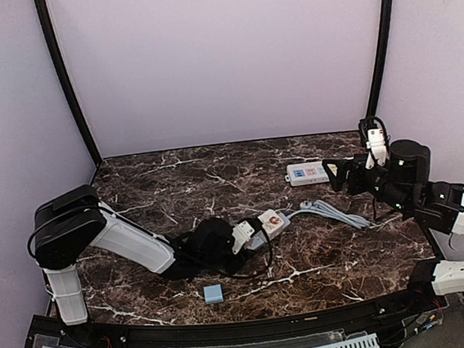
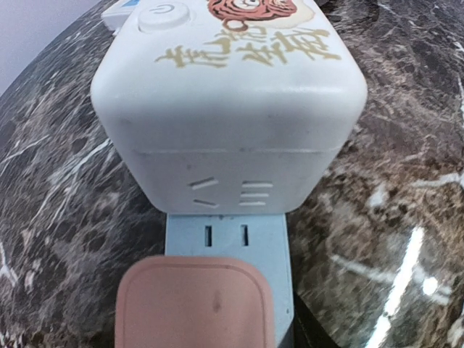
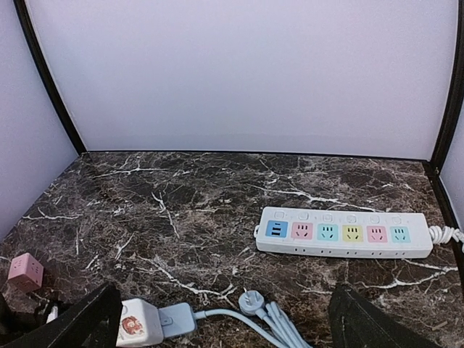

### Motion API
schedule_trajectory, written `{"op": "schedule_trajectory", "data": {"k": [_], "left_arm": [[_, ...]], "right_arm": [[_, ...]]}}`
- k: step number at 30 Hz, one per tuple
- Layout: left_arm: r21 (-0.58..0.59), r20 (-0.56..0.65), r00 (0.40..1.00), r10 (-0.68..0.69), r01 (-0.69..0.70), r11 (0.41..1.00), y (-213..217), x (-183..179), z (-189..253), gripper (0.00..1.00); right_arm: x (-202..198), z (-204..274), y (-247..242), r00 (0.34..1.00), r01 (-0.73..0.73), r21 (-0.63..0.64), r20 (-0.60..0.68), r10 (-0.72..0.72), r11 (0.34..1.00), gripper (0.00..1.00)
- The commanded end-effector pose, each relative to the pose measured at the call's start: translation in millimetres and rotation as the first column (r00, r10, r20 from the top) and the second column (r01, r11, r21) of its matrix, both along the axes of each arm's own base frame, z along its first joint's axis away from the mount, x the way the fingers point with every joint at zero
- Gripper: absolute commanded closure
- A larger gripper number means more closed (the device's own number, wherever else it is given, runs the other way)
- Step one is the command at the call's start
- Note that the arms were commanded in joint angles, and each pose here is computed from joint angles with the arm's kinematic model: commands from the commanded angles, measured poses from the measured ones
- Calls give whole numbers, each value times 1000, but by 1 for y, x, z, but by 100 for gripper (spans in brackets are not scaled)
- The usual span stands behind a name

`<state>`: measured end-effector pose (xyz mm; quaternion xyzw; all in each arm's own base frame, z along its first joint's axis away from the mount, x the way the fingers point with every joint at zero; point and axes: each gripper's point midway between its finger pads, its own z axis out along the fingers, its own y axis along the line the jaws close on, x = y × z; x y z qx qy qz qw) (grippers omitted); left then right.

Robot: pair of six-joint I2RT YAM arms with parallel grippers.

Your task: Insert the plug

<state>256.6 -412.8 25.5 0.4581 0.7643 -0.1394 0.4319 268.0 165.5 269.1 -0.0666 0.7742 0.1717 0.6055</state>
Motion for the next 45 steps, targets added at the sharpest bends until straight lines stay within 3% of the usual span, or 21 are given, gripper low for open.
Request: {"op": "schedule_trajectory", "data": {"k": [1, 6, 18, 22, 24, 39, 45], "left_arm": [[13, 54, 972, 229, -230, 973, 67, 38, 11, 94], [-1, 50, 924, 379, -380, 925, 119, 61, 17, 94], [-50, 38, 720, 693, -691, 721, 226, 124, 44, 93], [-22, 13, 639, 769, -769, 639, 269, 114, 33, 93], [-51, -26, 631, 776, -776, 629, 275, 108, 32, 92], [-89, -104, 371, 923, -927, 363, 337, 59, 43, 86], [-77, -103, 330, 938, -943, 323, 344, 54, 41, 83]], "right_arm": [[4, 1, 1, 1000, 6, 2, 12, -6, 1000, 1], [6, 0, 4, 1000, -2, 1, 6, 2, 1000, 1], [12, -13, 16, 999, -30, -22, -33, 29, 999, 1], [12, -13, 19, 999, -40, -10, -30, 40, 999, 1], [12, -12, 20, 999, -45, -2, -23, 45, 999, 1], [5, -9, 21, 997, -75, 29, -19, 75, 997, 1], [3, -8, 21, 996, -83, 40, -13, 83, 996, 1]]}}
